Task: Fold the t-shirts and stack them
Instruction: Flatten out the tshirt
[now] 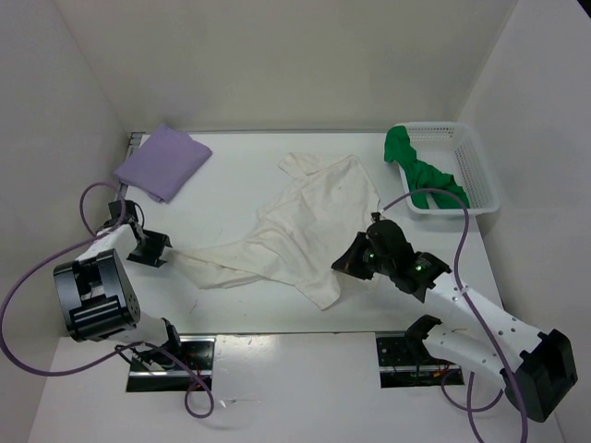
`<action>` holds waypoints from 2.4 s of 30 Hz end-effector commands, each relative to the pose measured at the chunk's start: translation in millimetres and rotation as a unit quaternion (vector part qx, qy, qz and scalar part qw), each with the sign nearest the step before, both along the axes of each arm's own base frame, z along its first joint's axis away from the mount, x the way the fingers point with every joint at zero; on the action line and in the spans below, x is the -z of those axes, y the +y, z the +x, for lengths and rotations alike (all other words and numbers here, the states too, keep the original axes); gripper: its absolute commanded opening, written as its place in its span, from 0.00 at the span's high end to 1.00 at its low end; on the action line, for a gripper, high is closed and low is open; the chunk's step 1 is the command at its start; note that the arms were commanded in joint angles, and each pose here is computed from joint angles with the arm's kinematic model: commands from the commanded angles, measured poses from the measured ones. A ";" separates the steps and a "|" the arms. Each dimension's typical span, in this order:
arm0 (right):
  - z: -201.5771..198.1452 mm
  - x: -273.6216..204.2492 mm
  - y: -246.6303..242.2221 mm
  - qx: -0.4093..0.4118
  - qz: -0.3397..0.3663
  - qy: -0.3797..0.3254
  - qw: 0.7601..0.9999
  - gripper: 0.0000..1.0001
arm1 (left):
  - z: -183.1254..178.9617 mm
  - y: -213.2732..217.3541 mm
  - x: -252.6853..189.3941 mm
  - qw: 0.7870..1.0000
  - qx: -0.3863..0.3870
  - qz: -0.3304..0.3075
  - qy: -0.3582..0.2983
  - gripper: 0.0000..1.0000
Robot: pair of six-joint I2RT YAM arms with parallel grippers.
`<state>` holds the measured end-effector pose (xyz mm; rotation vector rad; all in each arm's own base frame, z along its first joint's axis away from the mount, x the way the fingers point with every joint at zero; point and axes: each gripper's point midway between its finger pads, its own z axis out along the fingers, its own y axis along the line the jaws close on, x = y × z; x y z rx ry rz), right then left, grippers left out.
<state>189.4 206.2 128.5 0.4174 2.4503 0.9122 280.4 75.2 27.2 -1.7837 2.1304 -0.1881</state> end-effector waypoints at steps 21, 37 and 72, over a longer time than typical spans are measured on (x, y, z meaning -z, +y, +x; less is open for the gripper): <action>40.6 -56.1 5.9 -0.029 -0.014 -0.082 0.996 1.00 | 39.8 8.6 -49.4 0.993 0.048 0.033 -0.100 1.00; 56.8 -463.6 -71.7 0.113 -0.013 -0.452 0.885 1.00 | 72.5 -34.4 -484.9 0.802 0.210 0.251 -0.500 1.00; 273.2 -495.0 -70.6 0.117 0.020 -0.545 0.830 1.00 | 226.6 -28.7 -477.0 0.789 0.203 0.254 -0.522 1.00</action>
